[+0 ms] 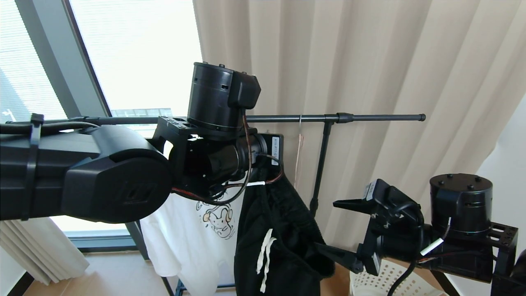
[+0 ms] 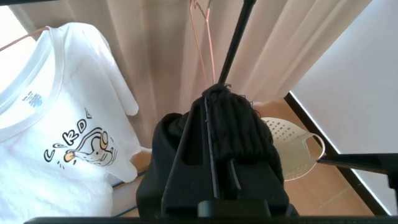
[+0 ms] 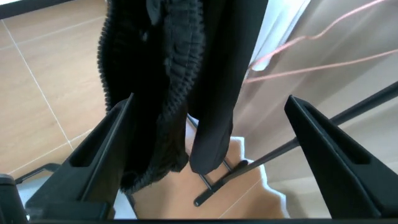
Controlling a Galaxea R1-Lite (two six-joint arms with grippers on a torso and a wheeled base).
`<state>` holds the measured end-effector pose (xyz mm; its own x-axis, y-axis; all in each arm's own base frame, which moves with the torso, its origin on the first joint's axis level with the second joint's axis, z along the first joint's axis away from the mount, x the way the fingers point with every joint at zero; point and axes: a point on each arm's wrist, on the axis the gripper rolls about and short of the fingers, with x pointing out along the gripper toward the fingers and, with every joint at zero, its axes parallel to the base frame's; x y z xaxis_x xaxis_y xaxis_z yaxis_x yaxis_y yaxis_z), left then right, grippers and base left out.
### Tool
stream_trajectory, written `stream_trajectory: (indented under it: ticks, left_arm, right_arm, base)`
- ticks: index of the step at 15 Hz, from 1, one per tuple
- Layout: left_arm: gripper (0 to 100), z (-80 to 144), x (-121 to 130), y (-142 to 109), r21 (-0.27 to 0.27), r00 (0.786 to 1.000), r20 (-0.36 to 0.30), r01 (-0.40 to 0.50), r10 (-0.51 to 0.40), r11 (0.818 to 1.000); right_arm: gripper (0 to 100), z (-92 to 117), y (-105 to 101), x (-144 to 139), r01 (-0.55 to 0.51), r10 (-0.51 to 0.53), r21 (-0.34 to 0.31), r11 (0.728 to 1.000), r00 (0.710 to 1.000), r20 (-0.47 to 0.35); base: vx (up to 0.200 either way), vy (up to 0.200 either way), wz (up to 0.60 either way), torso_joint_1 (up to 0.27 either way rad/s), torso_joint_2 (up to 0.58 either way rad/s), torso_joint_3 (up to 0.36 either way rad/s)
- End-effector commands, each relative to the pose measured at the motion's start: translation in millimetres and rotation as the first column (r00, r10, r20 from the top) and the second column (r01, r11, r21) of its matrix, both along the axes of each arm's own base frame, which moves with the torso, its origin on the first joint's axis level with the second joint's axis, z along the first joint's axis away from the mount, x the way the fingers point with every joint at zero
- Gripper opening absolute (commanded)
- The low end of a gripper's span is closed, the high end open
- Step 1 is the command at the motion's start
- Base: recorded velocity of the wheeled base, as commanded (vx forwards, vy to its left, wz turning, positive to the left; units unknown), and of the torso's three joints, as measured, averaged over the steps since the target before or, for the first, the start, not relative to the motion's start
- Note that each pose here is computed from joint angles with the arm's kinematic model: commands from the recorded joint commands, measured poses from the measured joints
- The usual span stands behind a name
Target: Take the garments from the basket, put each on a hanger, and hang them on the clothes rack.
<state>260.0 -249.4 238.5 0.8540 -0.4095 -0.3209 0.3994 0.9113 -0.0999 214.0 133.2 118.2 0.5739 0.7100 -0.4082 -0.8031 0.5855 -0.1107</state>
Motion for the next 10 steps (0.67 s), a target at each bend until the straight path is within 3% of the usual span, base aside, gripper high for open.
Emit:
stream_trajectory:
  ticks: [1,4,8,9,10]
  left_arm:
    - [0,1.4,-4.8,-3.6,-0.002,1.000,0.004,0.017,-0.017,1.000]
    - [0,1.6,-11.3,-8.8,0.001,0.999,0.005,0.042,-0.042,0.999]
    - [0,0.8,-17.1,-9.0,0.008,0.998,0.001,0.055,-0.055,0.998]
    - [0,-0.1,-16.9,-8.5,0.010,0.999,-0.001,0.054,-0.054,0.999]
    - [0,-1.0,-17.0,-8.4,0.012,0.999,-0.003,0.054,-0.054,0.998]
  right_arm:
    - [100,-13.7,3.8,7.4,0.001,-0.002,-0.026,1.000,0.999,-0.043]
    - [100,-26.3,8.8,16.8,0.004,-0.008,-0.047,0.999,0.997,-0.082]
    - [100,-25.5,15.2,27.9,0.072,-0.065,0.035,0.997,0.983,-0.169]
    - [0,-25.5,15.2,27.9,0.073,-0.066,0.036,0.997,0.983,-0.170]
    - [0,-25.1,15.2,27.8,0.073,-0.066,0.037,0.997,0.983,-0.169]
  base:
    - [0.000,0.000,0.00,0.000,0.00,0.000]
    - [0.000,0.000,0.00,0.000,0.00,0.000]
    - [0.000,0.000,0.00,0.000,0.00,0.000]
    - [0.000,0.000,0.00,0.000,0.00,0.000]
    - [0.000,0.000,0.00,0.000,0.00,0.000]
